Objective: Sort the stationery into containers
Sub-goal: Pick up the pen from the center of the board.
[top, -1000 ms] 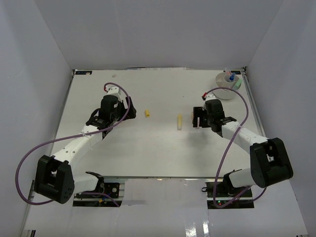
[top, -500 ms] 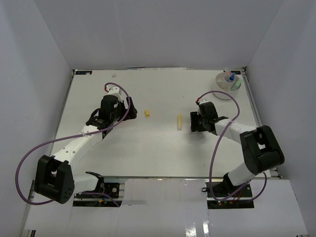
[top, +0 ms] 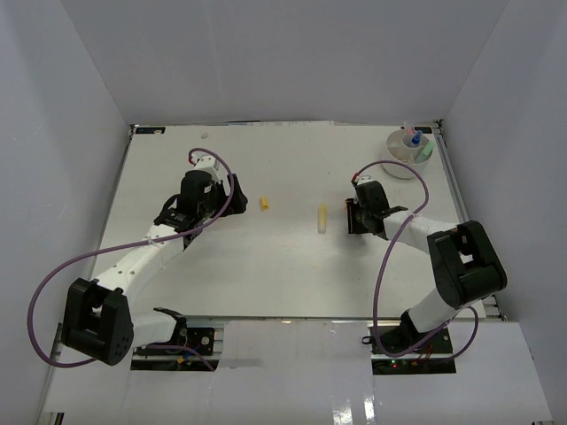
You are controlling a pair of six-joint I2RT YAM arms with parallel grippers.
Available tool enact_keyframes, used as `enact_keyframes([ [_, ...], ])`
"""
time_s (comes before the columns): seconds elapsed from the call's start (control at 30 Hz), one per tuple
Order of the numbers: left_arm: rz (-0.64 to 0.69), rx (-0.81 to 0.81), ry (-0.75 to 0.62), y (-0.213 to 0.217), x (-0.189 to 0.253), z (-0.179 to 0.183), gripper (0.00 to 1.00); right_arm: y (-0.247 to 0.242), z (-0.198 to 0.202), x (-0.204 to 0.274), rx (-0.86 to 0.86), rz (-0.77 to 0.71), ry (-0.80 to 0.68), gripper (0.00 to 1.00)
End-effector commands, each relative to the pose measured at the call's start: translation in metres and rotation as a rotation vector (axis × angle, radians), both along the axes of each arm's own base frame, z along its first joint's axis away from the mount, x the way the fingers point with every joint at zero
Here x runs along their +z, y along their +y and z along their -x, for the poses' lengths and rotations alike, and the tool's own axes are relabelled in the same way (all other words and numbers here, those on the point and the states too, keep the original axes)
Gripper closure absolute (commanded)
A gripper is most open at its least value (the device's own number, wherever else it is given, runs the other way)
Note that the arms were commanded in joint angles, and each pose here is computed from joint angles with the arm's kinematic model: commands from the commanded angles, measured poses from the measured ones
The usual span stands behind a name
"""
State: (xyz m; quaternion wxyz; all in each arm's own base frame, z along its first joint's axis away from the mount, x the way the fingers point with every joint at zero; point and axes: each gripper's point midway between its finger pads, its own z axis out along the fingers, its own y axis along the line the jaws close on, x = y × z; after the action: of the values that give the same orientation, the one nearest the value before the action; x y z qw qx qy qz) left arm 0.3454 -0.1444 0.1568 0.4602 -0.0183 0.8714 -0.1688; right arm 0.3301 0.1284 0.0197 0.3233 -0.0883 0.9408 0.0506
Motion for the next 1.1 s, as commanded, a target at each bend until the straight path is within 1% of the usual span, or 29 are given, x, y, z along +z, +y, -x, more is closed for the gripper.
enact_keyframes([
  [0.0, 0.033, -0.029, -0.056, -0.008, 0.024, -0.006, 0.02, 0.002, -0.004, 0.001, 0.001, 0.011, -0.007, 0.62],
  [0.1, 0.058, -0.077, -0.053, -0.016, 0.025, -0.002, 0.02, 0.002, -0.005, 0.004, 0.01, 0.01, -0.018, 0.67],
  [0.17, 0.076, -0.104, -0.054, -0.022, 0.026, 0.0, 0.02, 0.005, -0.005, 0.007, 0.017, 0.003, -0.031, 0.68],
  [0.37, 0.134, -0.187, -0.075, -0.037, 0.035, 0.006, 0.02, 0.014, -0.002, 0.018, 0.058, -0.019, -0.069, 0.83],
  [0.43, 0.191, -0.246, -0.116, -0.048, 0.048, 0.01, 0.02, 0.029, -0.007, 0.043, 0.093, -0.067, -0.156, 0.85],
  [0.53, 0.289, -0.321, -0.1, -0.064, 0.058, 0.023, 0.02, 0.052, -0.003, 0.067, 0.151, -0.117, -0.23, 0.87],
  [0.57, 0.32, -0.331, -0.083, -0.068, 0.058, 0.028, 0.02, 0.062, -0.006, 0.089, 0.169, -0.158, -0.301, 0.87],
  [0.6, 0.356, -0.35, -0.107, -0.073, 0.068, 0.028, 0.02, 0.07, -0.004, 0.099, 0.188, -0.181, -0.333, 0.87],
  [0.63, 0.408, -0.372, -0.093, -0.08, 0.074, 0.035, 0.02, 0.085, 0.003, 0.109, 0.225, -0.206, -0.362, 0.88],
  [0.67, 0.432, -0.385, -0.116, -0.084, 0.08, 0.038, 0.02, 0.092, 0.006, 0.126, 0.234, -0.242, -0.411, 0.88],
  [0.7, 0.449, -0.405, -0.128, -0.091, 0.086, 0.043, 0.02, 0.102, 0.005, 0.144, 0.249, -0.286, -0.47, 0.88],
  [0.8, 0.488, -0.444, -0.195, -0.106, 0.103, 0.055, 0.03, 0.14, 0.026, 0.183, 0.336, -0.407, -0.575, 0.88],
  [0.9, 0.522, -0.445, -0.25, -0.116, 0.115, 0.059, 0.03, 0.163, 0.042, 0.215, 0.376, -0.482, -0.663, 0.88],
  [0.93, 0.525, -0.423, -0.267, -0.116, 0.118, 0.056, 0.03, 0.166, 0.044, 0.224, 0.371, -0.495, -0.691, 0.88],
  [1.03, 0.551, -0.425, -0.314, -0.124, 0.13, 0.06, 0.03, 0.178, 0.056, 0.243, 0.38, -0.553, -0.748, 0.88],
  [1.07, 0.562, -0.409, -0.35, -0.124, 0.137, 0.058, 0.03, 0.179, 0.059, 0.245, 0.381, -0.565, -0.757, 0.88],
])
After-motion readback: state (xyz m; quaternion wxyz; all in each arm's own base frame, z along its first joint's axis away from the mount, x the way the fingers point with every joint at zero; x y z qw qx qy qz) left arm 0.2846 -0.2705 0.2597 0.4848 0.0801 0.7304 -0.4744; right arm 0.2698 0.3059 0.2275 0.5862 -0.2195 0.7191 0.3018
